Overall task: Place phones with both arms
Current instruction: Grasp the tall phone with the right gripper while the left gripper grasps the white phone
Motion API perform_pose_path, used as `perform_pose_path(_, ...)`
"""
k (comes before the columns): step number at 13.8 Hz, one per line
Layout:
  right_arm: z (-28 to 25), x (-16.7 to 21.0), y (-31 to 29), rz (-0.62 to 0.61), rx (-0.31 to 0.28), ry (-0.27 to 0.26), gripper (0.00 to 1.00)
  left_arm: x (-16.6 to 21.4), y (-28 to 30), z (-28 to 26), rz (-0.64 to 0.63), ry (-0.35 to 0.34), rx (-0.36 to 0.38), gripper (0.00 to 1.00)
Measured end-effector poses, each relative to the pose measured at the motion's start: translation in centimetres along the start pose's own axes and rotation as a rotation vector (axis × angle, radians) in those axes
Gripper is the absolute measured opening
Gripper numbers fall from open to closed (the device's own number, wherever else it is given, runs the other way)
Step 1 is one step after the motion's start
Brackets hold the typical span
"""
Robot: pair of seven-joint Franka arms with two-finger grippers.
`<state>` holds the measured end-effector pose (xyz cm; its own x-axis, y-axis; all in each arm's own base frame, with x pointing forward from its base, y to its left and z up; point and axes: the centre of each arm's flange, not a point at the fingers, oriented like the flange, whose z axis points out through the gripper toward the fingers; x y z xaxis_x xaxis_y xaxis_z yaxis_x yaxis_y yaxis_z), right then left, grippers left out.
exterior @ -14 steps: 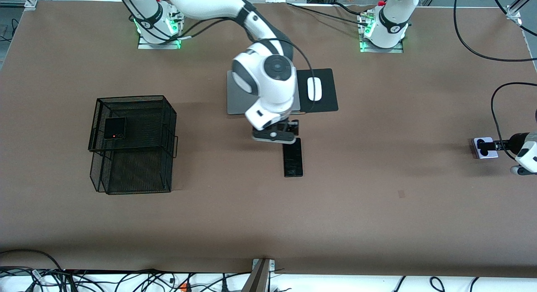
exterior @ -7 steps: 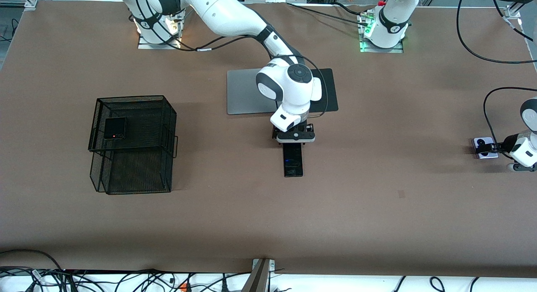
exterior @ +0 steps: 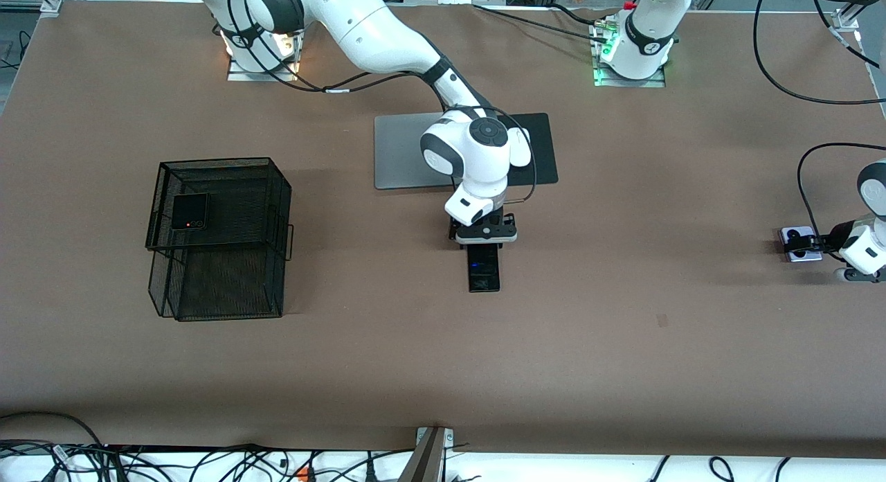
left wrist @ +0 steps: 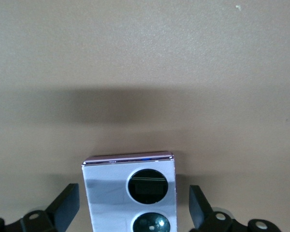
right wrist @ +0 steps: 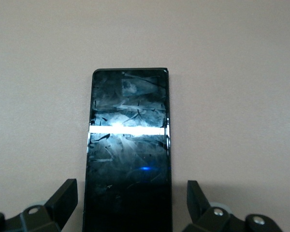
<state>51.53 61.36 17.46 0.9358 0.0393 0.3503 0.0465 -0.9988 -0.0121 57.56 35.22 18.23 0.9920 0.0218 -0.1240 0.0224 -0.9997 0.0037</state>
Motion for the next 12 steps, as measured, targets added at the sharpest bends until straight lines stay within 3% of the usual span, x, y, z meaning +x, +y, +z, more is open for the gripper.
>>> perform_pose_path(4, 0.5, -0.1, -0.1, -0.003, 0.012, 0.012, 0.97, -0.6, -0.1, 0.8, -0.002, -0.004, -0.006, 1.0)
perform_pose_path(6, 0.4, -0.1, -0.1, -0.003, 0.014, 0.015, 0.78, -0.8, 0.0, 1.2, 0.0, -0.007, -0.009, 1.0)
perform_pose_path(8, 0.4, -0.1, -0.1, -0.003, 0.014, 0.017, 0.78, -1.0, 0.1, 1.5, -0.001, -0.009, -0.011, 1.0)
perform_pose_path(10, 0.4, 0.2, 0.1, -0.002, 0.008, 0.021, 0.78, -1.0, 0.0, 1.5, 0.014, -0.008, -0.01, 0.83)
perform_pose_path(12, 0.4, 0.5, 0.5, 0.0, -0.014, 0.016, 0.78, -1.0, 0.0, 1.5, 0.03, -0.007, -0.01, 0.83)
